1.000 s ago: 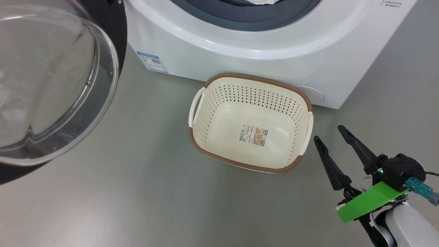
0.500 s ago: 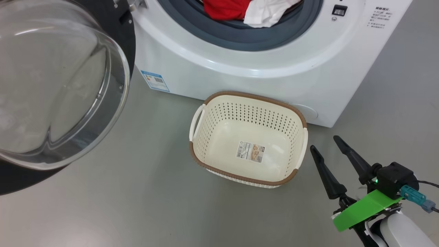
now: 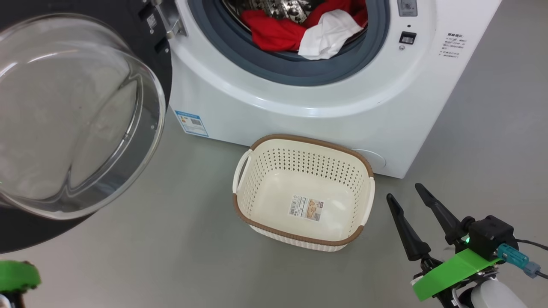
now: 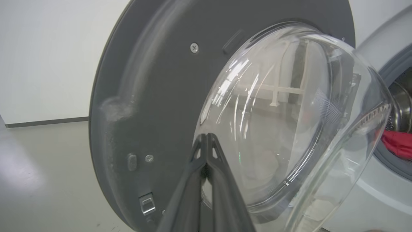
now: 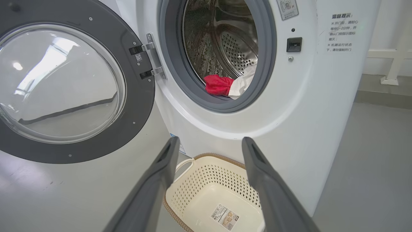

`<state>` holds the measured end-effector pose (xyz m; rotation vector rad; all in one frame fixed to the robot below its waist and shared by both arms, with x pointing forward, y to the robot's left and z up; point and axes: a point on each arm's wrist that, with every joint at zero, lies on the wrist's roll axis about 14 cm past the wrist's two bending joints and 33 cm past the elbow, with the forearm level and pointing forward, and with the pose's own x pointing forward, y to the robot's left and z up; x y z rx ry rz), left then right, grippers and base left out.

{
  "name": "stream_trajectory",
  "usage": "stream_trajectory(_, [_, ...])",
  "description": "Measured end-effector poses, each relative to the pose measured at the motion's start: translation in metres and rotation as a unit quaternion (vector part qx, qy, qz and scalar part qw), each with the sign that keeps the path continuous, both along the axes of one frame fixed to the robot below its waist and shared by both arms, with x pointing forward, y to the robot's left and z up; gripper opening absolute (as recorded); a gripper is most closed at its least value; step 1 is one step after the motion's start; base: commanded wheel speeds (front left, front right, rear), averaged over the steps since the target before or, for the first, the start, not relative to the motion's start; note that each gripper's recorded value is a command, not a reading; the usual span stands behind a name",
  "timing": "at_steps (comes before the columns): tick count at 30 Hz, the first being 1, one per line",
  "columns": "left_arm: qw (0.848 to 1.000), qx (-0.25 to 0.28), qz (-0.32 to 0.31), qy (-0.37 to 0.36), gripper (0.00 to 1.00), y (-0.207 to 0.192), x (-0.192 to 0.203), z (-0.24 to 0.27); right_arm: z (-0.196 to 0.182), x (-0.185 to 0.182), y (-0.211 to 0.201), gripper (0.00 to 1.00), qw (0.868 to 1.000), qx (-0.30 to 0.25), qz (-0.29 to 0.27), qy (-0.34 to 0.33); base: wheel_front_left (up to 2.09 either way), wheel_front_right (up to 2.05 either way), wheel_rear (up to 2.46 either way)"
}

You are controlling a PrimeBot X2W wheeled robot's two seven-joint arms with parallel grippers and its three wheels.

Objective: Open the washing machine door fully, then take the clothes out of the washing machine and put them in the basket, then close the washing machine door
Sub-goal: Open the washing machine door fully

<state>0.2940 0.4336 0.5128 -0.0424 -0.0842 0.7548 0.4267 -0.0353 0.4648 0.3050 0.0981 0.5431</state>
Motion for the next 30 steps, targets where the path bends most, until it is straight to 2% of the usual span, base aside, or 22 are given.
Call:
stream_trajectory(2, [1.000, -0.001, -0.014, 0.001, 0.10, -0.010, 0.001, -0.003, 0.001, -0.003, -0.003, 1.00, 1.000, 0.002, -0.006, 0.001, 0.00, 0.00, 0.00])
stream_trajectory(4, [0.999, 0.001, -0.039, 0.004, 0.24, -0.025, 0.006, -0.005, 0.003, -0.003, -0.006, 1.00, 1.000, 0.005, -0.013, -0.001, 0.00, 0.00, 0.00])
stream_trajectory(7, [0.997, 0.002, -0.075, 0.005, 0.37, -0.048, 0.014, -0.007, 0.003, -0.006, -0.016, 1.00, 1.000, 0.004, -0.030, 0.001, 0.00, 0.00, 0.00])
stream_trajectory(8, [0.996, 0.002, -0.087, 0.004, 0.37, -0.055, 0.016, -0.007, 0.003, -0.006, -0.020, 1.00, 0.999, 0.004, -0.036, 0.001, 0.00, 0.00, 0.00])
stream_trajectory(11, [0.993, 0.004, -0.120, 0.003, 0.50, -0.075, 0.023, -0.008, 0.007, -0.005, -0.030, 1.00, 0.999, 0.005, -0.051, -0.003, 0.00, 0.00, 0.00])
stream_trajectory(12, [0.992, 0.004, -0.130, 0.003, 0.70, -0.081, 0.025, -0.008, 0.007, -0.005, -0.034, 1.00, 0.998, 0.005, -0.057, -0.003, 0.00, 0.00, 0.00])
stream_trajectory(14, [0.989, 0.001, -0.145, 0.003, 0.98, -0.091, 0.028, -0.010, 0.006, -0.007, -0.041, 1.00, 0.998, 0.005, -0.068, -0.001, 0.00, 0.00, 0.00])
stream_trajectory(22, [0.976, -0.017, -0.217, -0.008, 1.00, -0.136, 0.053, -0.013, 0.010, -0.009, -0.072, 1.00, 0.993, 0.007, -0.116, -0.005, 0.00, 0.00, 0.00])
stream_trajectory(30, [0.955, -0.033, -0.293, 0.000, 1.00, -0.186, 0.079, -0.024, 0.011, -0.014, -0.111, 1.00, 0.985, 0.008, -0.175, -0.005, 0.00, 0.00, 0.00])
